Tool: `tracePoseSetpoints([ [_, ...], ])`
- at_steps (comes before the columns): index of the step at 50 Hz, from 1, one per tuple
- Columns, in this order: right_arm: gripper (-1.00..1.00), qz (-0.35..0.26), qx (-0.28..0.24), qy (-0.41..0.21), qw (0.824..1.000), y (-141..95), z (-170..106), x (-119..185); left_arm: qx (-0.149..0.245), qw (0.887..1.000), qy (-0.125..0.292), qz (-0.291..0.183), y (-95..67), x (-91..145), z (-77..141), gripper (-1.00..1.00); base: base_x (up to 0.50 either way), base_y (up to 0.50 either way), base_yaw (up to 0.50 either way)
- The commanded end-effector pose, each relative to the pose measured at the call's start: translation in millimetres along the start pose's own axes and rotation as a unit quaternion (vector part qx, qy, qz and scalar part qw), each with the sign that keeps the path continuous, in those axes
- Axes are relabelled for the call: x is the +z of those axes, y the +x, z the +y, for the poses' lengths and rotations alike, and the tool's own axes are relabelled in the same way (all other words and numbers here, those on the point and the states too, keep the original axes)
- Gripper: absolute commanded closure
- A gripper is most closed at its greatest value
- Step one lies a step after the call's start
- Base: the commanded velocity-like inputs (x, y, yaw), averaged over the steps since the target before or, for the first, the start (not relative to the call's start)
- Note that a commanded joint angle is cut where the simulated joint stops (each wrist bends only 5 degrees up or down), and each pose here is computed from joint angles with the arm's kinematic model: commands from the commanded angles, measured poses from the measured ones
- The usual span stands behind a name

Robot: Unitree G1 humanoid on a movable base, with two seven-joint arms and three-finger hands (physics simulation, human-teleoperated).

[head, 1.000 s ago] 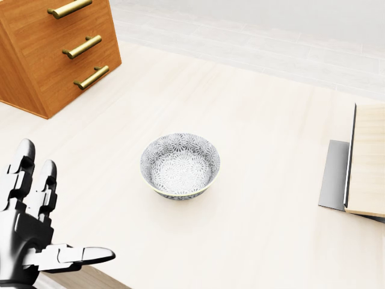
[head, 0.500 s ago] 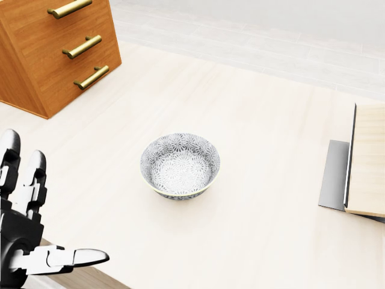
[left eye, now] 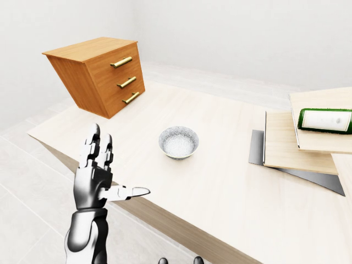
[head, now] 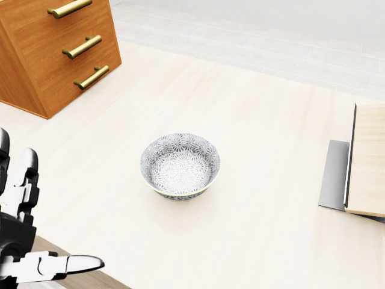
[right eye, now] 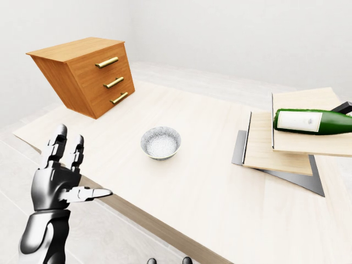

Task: Put the wine bottle on the wine rack.

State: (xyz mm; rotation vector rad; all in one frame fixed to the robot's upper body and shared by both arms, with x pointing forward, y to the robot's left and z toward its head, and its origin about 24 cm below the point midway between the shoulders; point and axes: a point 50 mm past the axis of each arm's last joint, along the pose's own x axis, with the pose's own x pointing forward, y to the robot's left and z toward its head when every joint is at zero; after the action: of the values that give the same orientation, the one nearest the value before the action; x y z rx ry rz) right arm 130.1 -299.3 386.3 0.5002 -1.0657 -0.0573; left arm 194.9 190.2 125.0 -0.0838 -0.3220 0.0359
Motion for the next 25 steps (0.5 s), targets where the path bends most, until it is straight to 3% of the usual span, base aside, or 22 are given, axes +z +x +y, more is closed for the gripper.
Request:
tracePoseSetpoints([
  [1,-1.0,0.02,0.047,0.036,0.998,-28,19,13,-0.001,1.0,0.0,-0.005,-3.3,4,1,-1.0,0.0,0.0,0.0],
  [11,-1.0,0.033,0.085,0.065,0.994,-44,35,29,0.0,1.0,-0.006,-0.013,-4.1,7,0,-1.0,0.0,0.0,0.0],
  [25,-1.0,0.006,0.104,0.033,0.994,-51,43,36,-0.002,0.999,-0.003,-0.041,-5.9,21,0,-1.0,0.0,0.0,0.0],
])
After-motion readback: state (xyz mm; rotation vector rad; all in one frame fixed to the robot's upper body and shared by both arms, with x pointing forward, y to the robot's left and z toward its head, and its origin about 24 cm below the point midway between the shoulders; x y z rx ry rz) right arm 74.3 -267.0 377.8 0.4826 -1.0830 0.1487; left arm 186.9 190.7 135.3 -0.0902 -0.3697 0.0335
